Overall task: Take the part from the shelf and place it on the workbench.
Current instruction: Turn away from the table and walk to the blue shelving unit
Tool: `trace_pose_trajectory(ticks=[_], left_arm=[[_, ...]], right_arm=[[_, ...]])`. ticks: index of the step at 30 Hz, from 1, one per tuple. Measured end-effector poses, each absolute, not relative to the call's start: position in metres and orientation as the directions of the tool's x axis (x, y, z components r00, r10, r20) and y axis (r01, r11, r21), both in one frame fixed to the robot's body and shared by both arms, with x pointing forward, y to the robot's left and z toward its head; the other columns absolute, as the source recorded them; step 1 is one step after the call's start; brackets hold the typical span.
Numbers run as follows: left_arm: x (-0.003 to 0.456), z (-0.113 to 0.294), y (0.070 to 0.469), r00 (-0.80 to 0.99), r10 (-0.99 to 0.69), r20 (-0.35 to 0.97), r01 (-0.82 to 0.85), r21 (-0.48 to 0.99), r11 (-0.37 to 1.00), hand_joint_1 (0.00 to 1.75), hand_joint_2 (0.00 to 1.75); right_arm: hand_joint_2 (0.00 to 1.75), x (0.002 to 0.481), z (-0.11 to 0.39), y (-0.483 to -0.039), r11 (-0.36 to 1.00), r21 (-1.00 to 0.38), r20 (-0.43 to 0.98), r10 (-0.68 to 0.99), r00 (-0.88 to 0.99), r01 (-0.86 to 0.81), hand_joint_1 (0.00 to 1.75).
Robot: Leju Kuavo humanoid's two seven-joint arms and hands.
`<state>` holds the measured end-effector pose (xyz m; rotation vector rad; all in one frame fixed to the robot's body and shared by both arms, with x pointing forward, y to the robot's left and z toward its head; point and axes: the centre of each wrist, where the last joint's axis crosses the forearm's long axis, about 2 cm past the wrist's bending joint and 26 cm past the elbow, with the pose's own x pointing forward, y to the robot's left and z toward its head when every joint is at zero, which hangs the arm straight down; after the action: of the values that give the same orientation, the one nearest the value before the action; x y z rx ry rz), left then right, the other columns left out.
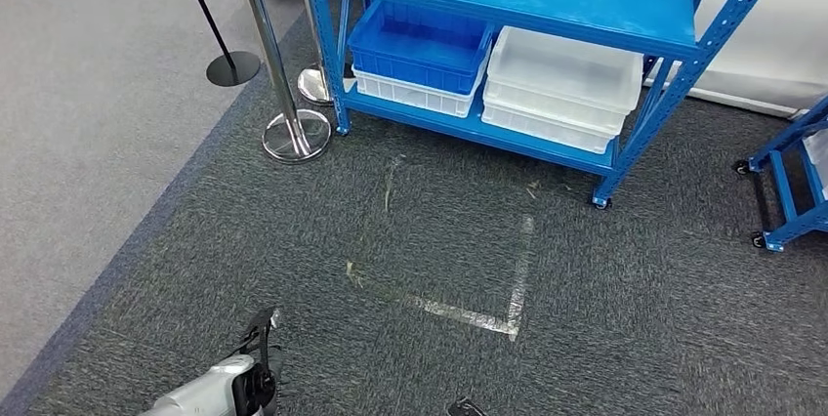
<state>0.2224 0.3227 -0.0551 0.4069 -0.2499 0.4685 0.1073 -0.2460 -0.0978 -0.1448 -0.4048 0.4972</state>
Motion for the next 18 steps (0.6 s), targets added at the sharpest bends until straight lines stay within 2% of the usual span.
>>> trace_pose_trajectory(ticks=[18], left_arm=[[0.2238,-0.0544,0.3239,0.861,0.390,0.326,-0.488,0.318,0.813,0.00,0.00]], right_arm=[[0.00,0.1072,-0.0978,-0.2463,0.869,-0.235,0.339,0.493,0.801,-0.435,0.00]])
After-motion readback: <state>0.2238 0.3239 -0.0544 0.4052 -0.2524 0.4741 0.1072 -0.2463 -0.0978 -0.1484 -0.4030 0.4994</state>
